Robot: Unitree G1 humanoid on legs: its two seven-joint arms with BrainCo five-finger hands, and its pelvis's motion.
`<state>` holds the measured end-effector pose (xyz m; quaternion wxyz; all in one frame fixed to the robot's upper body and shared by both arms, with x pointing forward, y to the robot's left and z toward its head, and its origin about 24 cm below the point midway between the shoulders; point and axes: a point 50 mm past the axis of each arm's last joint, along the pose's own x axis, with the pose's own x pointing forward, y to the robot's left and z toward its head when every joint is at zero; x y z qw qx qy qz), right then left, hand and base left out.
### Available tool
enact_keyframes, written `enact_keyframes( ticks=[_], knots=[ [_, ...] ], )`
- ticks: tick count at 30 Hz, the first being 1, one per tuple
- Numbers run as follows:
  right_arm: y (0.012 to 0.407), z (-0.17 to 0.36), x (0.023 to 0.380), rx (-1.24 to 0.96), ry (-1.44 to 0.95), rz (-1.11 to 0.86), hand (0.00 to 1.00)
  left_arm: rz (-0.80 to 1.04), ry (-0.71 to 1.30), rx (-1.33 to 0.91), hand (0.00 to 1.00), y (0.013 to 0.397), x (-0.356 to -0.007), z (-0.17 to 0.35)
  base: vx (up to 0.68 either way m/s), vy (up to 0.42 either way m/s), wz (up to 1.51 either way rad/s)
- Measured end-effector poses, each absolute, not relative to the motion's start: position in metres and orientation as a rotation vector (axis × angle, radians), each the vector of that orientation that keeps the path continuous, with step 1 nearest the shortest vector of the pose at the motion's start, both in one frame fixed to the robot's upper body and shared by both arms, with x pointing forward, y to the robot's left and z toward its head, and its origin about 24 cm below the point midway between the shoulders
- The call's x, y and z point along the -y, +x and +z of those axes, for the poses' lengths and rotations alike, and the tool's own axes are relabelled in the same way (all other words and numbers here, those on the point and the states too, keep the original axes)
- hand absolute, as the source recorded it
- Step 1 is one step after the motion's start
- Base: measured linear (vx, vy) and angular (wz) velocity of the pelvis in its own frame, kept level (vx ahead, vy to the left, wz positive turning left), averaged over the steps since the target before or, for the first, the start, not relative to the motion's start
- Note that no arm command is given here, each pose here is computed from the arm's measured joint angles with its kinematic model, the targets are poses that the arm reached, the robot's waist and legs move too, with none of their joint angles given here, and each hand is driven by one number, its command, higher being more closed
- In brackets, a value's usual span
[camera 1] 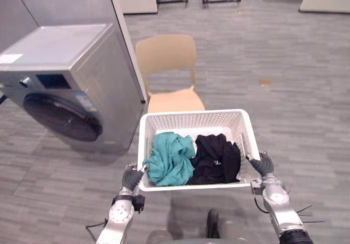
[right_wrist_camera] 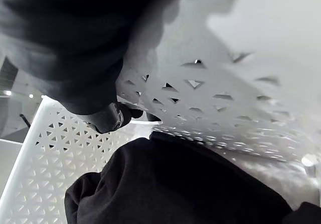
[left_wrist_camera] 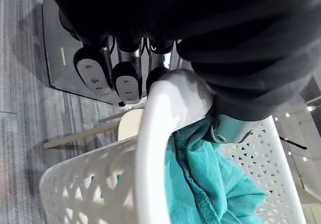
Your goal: Pick up the laundry basket with both hands and put the clothes into the washing machine.
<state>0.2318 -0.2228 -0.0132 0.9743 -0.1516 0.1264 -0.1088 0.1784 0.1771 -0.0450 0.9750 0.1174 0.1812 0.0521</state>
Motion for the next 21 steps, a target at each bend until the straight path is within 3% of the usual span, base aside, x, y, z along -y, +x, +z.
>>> enact_keyframes(
  ticks=[8,21],
  knots=[
    [0.240,-0.006,0.220,-0.214,-0.311,-0.205,1.00,0.112,0.212,-0.388,1.00,0.169,-0.177,-0.048,0.42,0.178,-0.23],
    [0.224,-0.032,0.213,-0.320,-0.277,-0.210,1.00,0.069,0.287,-0.378,1.00,0.173,-0.190,-0.044,0.36,0.160,0.32]
  ],
)
